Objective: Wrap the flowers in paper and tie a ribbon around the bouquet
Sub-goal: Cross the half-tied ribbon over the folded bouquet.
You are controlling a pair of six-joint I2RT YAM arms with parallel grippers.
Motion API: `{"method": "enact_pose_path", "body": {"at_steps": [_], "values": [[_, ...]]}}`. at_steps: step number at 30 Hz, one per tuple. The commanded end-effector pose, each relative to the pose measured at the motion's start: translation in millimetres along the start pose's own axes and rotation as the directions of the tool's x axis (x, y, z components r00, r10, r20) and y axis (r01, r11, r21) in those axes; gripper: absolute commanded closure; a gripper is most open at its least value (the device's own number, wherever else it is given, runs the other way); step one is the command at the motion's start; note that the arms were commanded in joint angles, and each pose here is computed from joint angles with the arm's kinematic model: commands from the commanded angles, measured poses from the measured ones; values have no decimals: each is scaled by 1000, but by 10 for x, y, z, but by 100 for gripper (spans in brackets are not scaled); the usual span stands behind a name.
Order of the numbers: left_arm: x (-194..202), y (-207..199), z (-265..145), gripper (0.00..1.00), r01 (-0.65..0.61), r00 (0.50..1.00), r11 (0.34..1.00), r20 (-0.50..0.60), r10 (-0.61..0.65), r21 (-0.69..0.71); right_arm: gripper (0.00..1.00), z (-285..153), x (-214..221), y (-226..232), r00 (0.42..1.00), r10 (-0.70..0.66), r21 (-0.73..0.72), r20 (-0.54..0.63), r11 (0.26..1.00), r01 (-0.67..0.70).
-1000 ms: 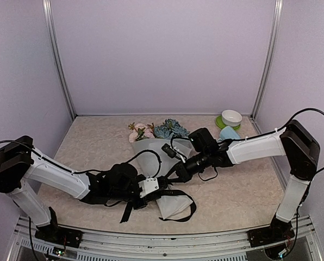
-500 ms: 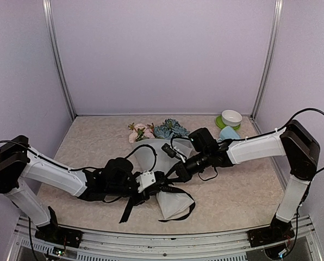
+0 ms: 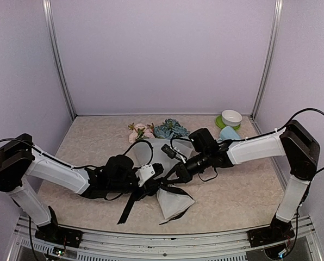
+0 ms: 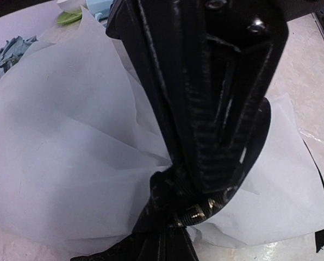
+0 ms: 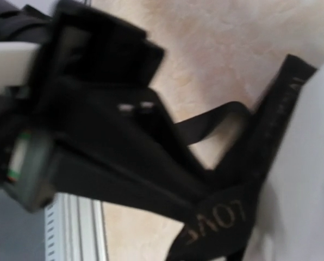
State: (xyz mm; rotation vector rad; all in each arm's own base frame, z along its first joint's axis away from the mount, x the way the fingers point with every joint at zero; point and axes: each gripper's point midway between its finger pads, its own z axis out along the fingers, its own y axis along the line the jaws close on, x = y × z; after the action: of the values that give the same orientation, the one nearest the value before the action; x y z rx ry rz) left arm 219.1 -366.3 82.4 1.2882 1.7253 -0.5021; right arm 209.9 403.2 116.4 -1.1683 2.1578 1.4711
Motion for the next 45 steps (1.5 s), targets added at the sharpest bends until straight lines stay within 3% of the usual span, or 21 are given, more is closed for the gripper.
{"method": "enact_pose_path", "body": {"at_steps": [1,5,9,12,18,23,26,32,36,45], "values": [[-58,114,125,100,32,999,999,-8,-32,-44,100,-1,8,145,999,-34,-84,2,996,34],[-86,126,177,99,49,999,998,4,-49,-45,81,12,3,142,999,-44,-93,-22,995,41],[-24,85,199,99,48,999,999,-14,-48,-24,48,-188,-128,4,997,-71,8,-18,997,71],[16,89,217,99,46,999,999,-27,-46,-25,45,-385,-193,-204,999,-47,113,-16,992,48],[28,78,236,99,54,998,998,-27,-54,-19,50,-533,-297,-476,1000,-8,222,10,975,5],[6,68,222,98,60,998,998,-23,-61,-11,76,-421,-283,-634,1000,20,230,-21,973,-14],[-4,76,212,98,65,998,998,-20,-65,-15,84,-307,-204,-617,998,19,203,-56,979,-7],[-96,64,173,98,74,997,997,19,-74,-3,91,-87,-87,-495,994,10,132,-113,991,5],[-114,49,191,97,78,997,997,24,-78,8,92,68,-102,-251,993,-32,16,-115,999,34],[-162,92,141,96,95,994,995,50,-95,5,91,215,-78,-110,991,-52,-54,-127,997,45]]}}
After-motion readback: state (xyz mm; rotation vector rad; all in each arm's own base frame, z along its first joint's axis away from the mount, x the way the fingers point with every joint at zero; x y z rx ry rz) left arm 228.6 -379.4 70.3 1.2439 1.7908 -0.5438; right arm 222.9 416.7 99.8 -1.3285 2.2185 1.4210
